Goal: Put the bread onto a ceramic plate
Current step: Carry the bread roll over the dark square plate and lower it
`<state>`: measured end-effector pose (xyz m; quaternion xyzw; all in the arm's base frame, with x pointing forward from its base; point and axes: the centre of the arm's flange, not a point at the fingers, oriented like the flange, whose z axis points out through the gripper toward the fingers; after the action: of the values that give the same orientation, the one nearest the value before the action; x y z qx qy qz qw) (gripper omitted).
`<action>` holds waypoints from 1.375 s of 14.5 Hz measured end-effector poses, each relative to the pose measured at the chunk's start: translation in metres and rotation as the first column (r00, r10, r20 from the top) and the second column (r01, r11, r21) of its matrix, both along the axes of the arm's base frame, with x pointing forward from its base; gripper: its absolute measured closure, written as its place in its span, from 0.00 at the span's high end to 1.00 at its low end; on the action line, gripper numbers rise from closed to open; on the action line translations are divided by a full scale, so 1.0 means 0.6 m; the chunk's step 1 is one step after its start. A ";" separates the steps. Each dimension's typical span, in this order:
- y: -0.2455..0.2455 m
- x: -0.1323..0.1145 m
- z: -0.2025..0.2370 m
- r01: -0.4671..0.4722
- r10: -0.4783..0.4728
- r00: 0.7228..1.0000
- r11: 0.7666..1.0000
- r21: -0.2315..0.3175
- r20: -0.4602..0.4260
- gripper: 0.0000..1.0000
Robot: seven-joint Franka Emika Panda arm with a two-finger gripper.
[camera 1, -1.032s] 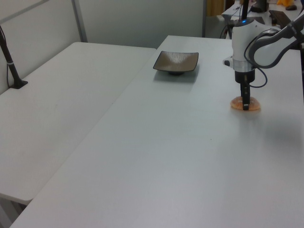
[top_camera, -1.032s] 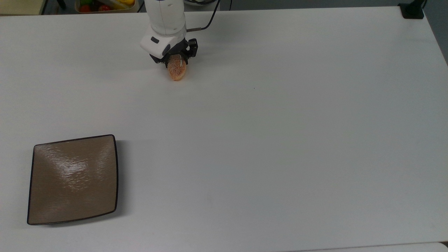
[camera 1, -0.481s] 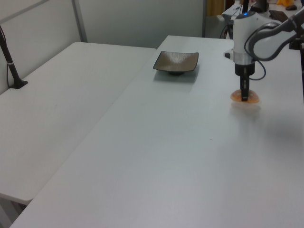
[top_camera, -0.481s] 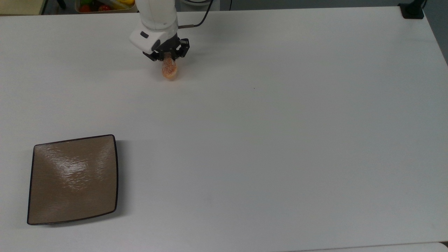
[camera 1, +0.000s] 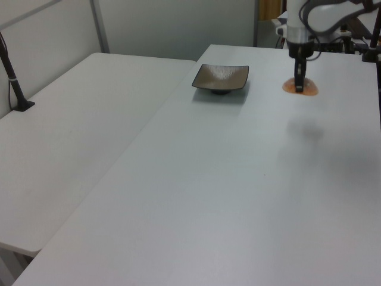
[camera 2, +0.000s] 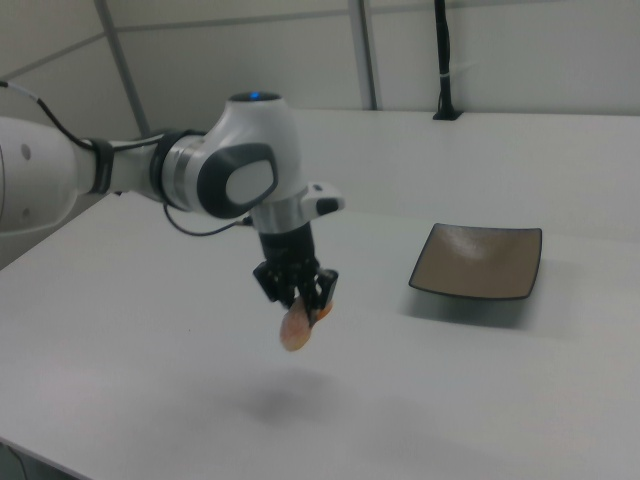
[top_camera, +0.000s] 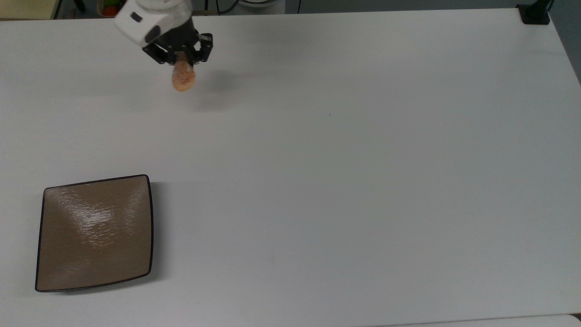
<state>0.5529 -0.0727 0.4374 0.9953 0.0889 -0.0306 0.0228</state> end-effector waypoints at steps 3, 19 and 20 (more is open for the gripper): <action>-0.044 0.041 0.040 0.028 -0.028 0.999 1.000 -0.010 0.033 0.23; -0.197 0.235 0.015 -0.168 0.189 0.912 0.982 -0.091 0.363 0.24; -0.199 0.244 0.008 -0.165 0.195 0.898 0.980 -0.109 0.395 0.24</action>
<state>0.6991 -0.1923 0.4422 0.9661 0.1727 0.1745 0.0798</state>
